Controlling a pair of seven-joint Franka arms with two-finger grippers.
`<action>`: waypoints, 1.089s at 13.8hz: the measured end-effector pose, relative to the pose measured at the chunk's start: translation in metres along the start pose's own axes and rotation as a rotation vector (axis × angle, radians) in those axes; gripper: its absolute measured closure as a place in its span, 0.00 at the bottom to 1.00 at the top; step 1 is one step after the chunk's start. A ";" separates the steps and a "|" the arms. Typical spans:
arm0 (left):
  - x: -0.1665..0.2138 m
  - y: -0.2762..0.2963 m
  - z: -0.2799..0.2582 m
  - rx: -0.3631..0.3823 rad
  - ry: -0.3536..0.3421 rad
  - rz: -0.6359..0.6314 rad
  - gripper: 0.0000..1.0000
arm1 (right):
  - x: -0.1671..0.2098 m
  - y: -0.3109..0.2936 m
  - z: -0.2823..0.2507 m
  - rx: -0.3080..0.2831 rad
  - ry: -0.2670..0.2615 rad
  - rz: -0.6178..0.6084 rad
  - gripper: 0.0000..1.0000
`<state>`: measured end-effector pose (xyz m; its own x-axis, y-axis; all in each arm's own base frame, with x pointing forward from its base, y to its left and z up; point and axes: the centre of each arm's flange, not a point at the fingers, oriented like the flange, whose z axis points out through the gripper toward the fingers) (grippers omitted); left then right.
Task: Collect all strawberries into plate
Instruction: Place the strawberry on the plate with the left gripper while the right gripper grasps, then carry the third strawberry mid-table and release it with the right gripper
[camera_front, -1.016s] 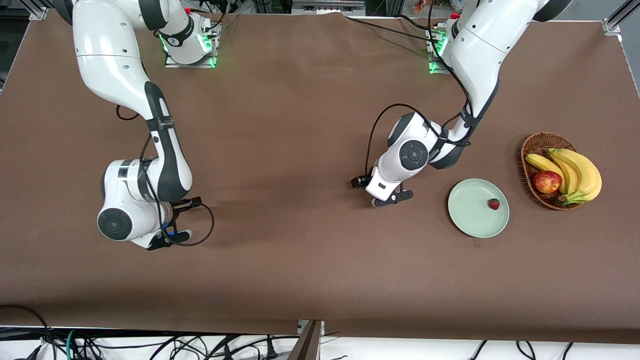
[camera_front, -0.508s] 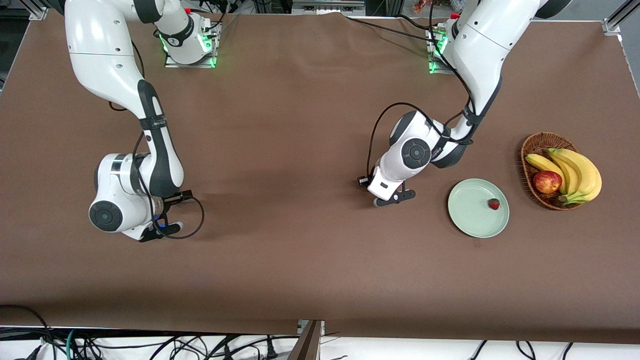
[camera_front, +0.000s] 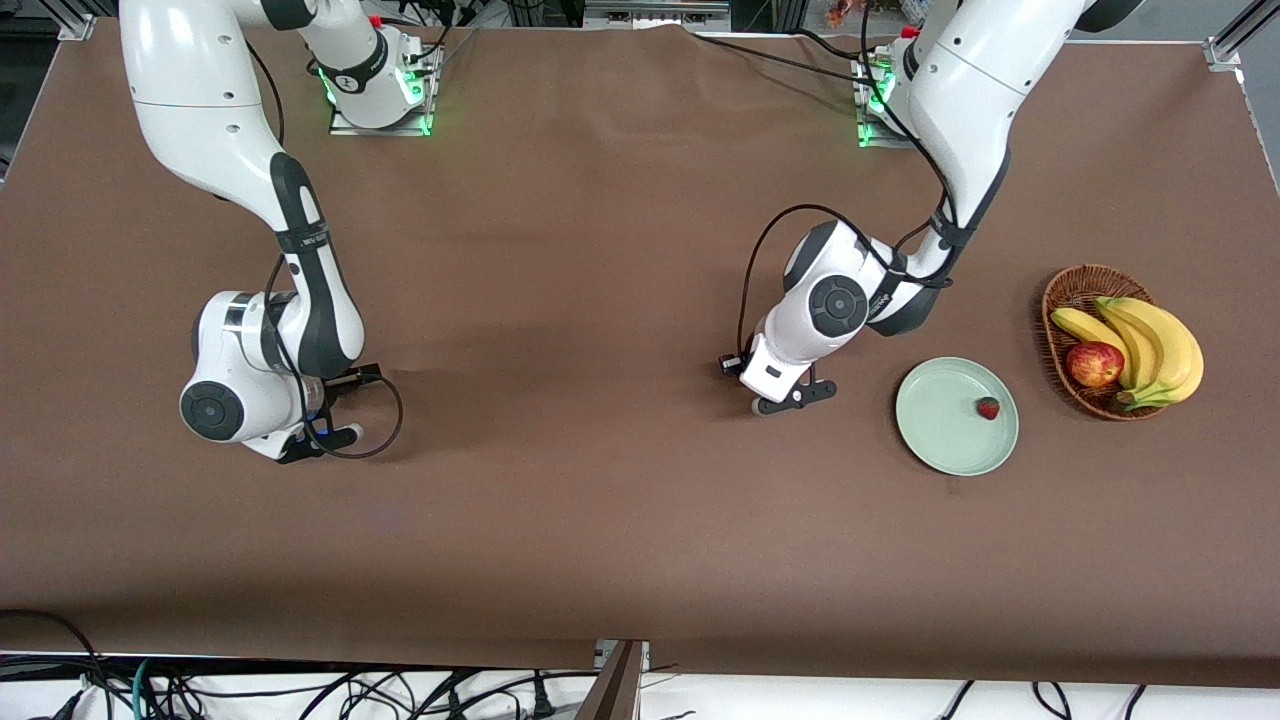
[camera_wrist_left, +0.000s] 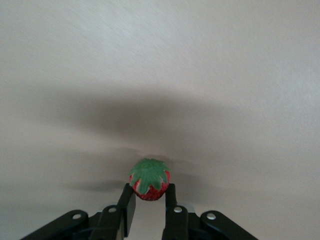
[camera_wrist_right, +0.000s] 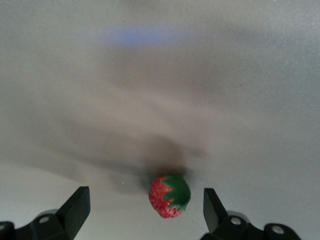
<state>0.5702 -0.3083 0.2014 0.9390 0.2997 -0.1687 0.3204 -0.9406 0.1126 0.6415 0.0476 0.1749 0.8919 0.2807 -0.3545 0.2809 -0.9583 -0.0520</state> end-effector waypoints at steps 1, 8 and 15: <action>0.006 -0.005 -0.016 0.029 -0.009 0.003 0.72 | -0.001 0.000 0.003 -0.001 0.001 0.001 0.04; 0.089 -0.121 -0.108 0.172 -0.075 0.298 0.72 | -0.002 0.002 0.006 -0.001 0.001 0.002 0.66; 0.154 -0.275 -0.086 0.097 -0.159 0.496 0.69 | 0.012 -0.023 -0.025 0.058 0.091 0.038 0.66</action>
<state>0.6371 0.0101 0.2292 0.9419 -0.2060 -0.2653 -0.1778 -0.9759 0.1268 0.6548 0.0743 0.1950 0.9309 0.2449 -0.2711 0.2272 -0.9692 -0.0953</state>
